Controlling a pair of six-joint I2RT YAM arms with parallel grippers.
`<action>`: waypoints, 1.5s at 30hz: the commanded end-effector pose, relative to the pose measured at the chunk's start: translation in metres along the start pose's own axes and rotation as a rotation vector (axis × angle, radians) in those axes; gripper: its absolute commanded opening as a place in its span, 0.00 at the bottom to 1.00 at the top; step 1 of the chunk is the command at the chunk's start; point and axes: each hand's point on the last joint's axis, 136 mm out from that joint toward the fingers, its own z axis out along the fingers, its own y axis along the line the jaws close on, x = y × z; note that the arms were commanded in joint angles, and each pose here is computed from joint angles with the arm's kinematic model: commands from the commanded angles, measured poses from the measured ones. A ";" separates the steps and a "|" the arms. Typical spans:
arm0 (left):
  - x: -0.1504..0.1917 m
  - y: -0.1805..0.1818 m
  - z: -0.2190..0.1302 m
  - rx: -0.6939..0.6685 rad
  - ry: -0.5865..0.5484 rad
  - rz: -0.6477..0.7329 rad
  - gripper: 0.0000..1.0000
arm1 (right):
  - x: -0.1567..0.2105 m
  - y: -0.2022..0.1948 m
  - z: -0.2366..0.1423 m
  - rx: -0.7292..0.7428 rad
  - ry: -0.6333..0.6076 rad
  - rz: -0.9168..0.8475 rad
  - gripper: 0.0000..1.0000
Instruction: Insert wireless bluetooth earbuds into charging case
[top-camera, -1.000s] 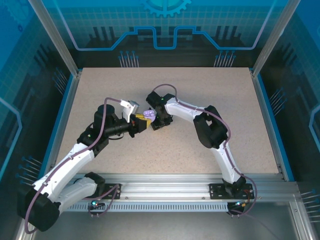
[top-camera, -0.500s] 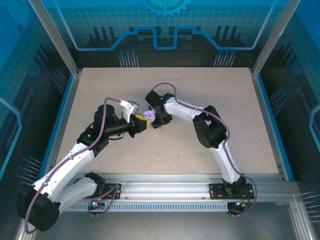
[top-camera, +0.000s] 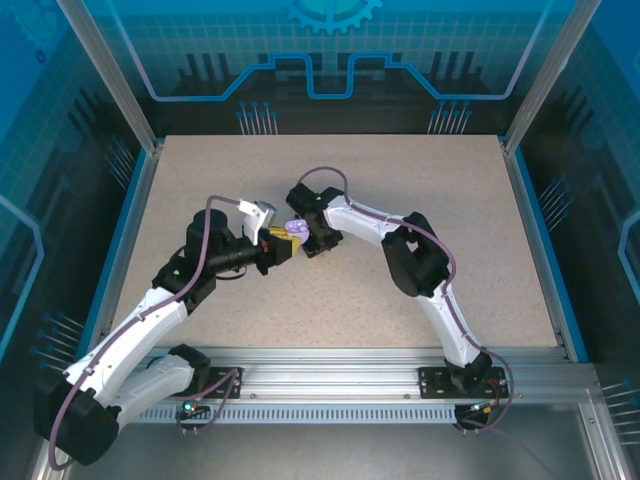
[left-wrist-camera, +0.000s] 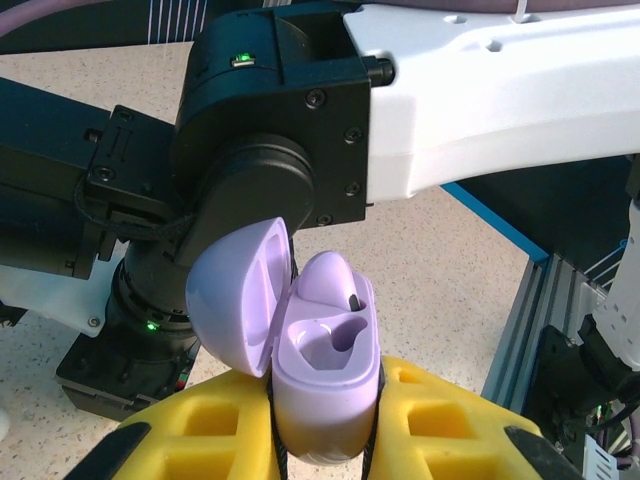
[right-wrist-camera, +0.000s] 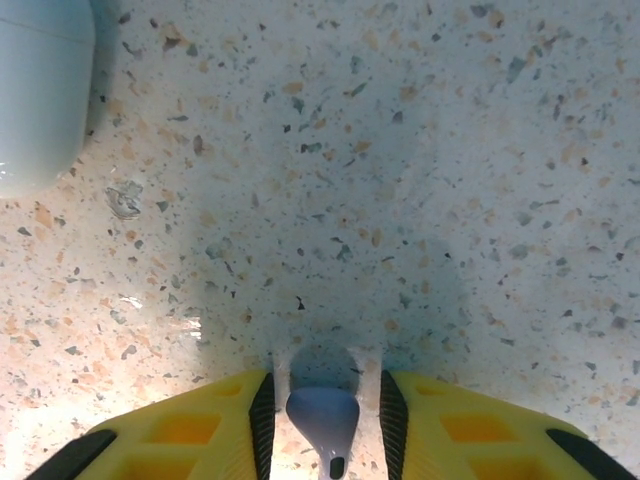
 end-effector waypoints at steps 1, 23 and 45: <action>0.000 0.003 -0.004 -0.014 -0.010 0.014 0.19 | 0.019 0.002 0.020 0.044 0.074 -0.039 0.32; 0.002 0.003 -0.001 -0.006 -0.003 0.001 0.19 | 0.009 -0.006 -0.008 -0.094 -0.018 0.091 0.22; 0.033 0.029 0.032 -0.020 0.097 -0.138 0.18 | 0.013 -0.052 -0.041 -0.322 -0.180 0.332 0.21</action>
